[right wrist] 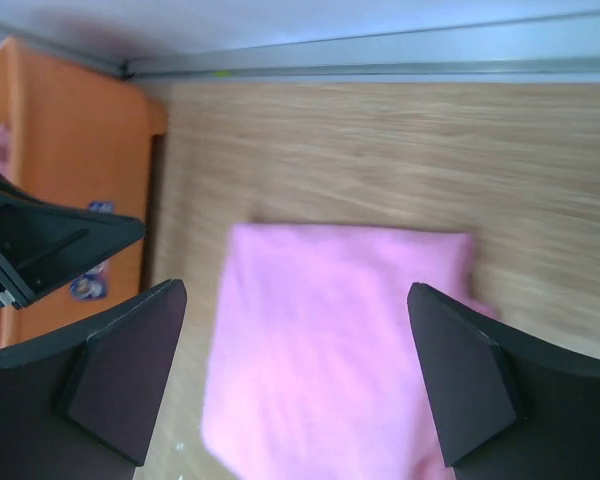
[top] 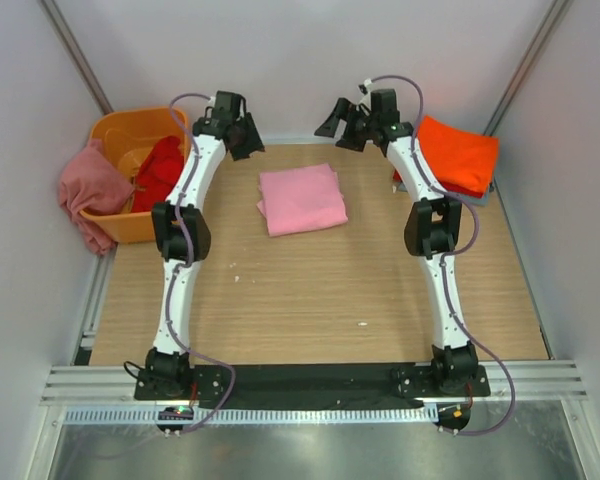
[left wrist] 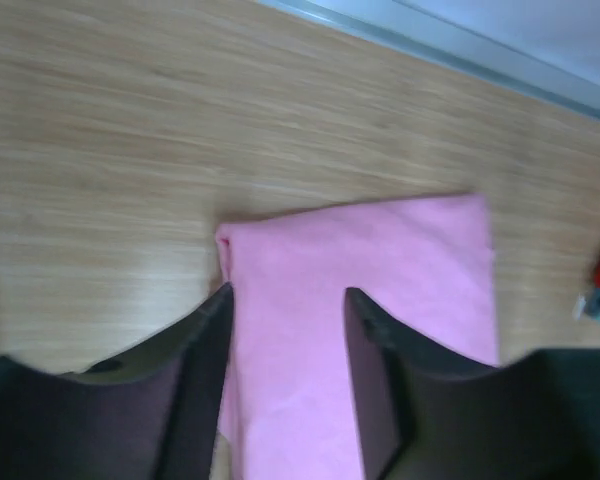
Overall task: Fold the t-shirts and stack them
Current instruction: Fold the tshirt, then neatly place the folded tshirt to the corner
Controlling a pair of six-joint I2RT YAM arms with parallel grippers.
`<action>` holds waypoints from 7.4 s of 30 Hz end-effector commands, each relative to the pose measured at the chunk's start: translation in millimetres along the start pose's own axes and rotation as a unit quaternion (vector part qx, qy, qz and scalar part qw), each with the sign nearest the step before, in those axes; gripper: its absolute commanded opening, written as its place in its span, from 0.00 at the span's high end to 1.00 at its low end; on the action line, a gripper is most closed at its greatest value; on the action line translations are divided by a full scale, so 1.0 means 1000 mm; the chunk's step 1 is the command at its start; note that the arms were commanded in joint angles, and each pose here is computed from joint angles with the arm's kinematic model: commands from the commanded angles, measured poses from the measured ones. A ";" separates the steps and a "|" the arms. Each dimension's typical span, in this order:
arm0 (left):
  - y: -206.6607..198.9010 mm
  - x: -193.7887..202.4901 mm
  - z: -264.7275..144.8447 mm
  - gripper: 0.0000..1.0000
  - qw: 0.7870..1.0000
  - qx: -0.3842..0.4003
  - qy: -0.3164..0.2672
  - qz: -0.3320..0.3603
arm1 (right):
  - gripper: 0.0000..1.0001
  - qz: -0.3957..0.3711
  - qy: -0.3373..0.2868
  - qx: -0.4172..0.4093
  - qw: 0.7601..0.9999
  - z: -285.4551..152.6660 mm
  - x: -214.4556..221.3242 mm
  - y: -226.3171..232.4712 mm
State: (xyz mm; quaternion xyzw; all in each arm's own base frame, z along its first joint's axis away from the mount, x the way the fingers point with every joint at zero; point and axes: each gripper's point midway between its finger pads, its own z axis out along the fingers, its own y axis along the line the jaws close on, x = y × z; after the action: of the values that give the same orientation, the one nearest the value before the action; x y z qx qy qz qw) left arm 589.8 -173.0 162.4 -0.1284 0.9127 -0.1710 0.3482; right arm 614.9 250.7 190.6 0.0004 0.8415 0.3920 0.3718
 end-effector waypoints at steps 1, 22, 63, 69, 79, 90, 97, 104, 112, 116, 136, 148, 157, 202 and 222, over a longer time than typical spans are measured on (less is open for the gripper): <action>0.050 0.000 0.012 0.47 0.995 -0.040 0.045 -0.084 | 0.00 0.026 -0.063 -0.060 0.996 0.001 -0.041 -0.005; -0.031 0.082 -0.045 0.51 0.998 0.025 0.049 -0.007 | 0.87 0.062 0.043 -0.067 0.995 -0.072 0.104 0.024; 0.003 0.225 -0.156 0.48 0.989 0.004 0.116 0.096 | 0.46 0.000 0.013 0.085 0.996 -0.207 0.172 0.044; -0.008 0.257 -0.141 0.53 0.988 0.050 0.132 0.061 | 0.78 0.015 0.055 0.034 0.998 -0.139 0.171 0.017; 0.024 0.292 -0.114 0.56 0.985 0.010 0.158 0.068 | 0.87 0.030 0.128 0.050 0.990 -0.082 0.196 -0.059; 0.068 0.326 -0.125 0.57 0.981 -0.028 0.178 0.070 | 0.63 0.043 0.148 0.038 0.987 -0.086 0.188 -0.060; 0.025 0.265 -0.200 0.52 0.985 0.022 0.130 0.107 | 0.19 -0.011 0.065 0.042 0.997 -0.140 0.108 0.007; 0.050 0.221 -0.283 0.46 0.986 -0.009 0.045 0.160 | 0.12 0.049 0.057 0.106 0.992 -0.174 0.125 -0.048; 0.074 0.214 -0.333 0.41 0.985 0.035 -0.069 0.151 | 0.12 0.089 0.076 0.085 0.989 -0.156 0.160 -0.071; 0.081 0.212 -0.352 0.39 0.983 0.050 -0.109 0.141 | 0.12 0.108 0.084 0.078 0.988 -0.147 0.172 -0.079; 0.095 0.209 -0.358 0.29 0.977 0.058 -0.170 0.114 | 0.25 0.160 0.147 0.092 0.972 -0.087 0.251 -0.104; 0.099 0.208 -0.356 0.28 0.977 0.047 -0.174 0.111 | 0.91 0.169 0.134 0.032 0.976 -0.081 0.249 -0.055; 0.101 0.207 -0.360 0.28 0.976 0.047 -0.183 0.107 | 0.99 0.083 0.057 0.053 0.994 -0.121 0.123 0.011; 0.105 0.205 -0.355 0.27 0.976 0.038 -0.184 0.106 | 0.99 0.071 -0.252 0.085 0.961 -0.246 -0.188 -0.024; 0.105 0.206 -0.352 0.27 0.977 0.034 -0.179 0.107 | 0.99 0.152 -0.199 0.159 0.955 -0.282 -0.150 -0.188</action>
State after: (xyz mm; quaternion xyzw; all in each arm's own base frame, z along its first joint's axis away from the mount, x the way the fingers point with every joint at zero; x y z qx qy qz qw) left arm 182.7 -69.2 238.6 -0.0475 0.8452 -0.1347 0.5150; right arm 599.3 -108.1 262.7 0.2973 0.7990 0.2820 0.4402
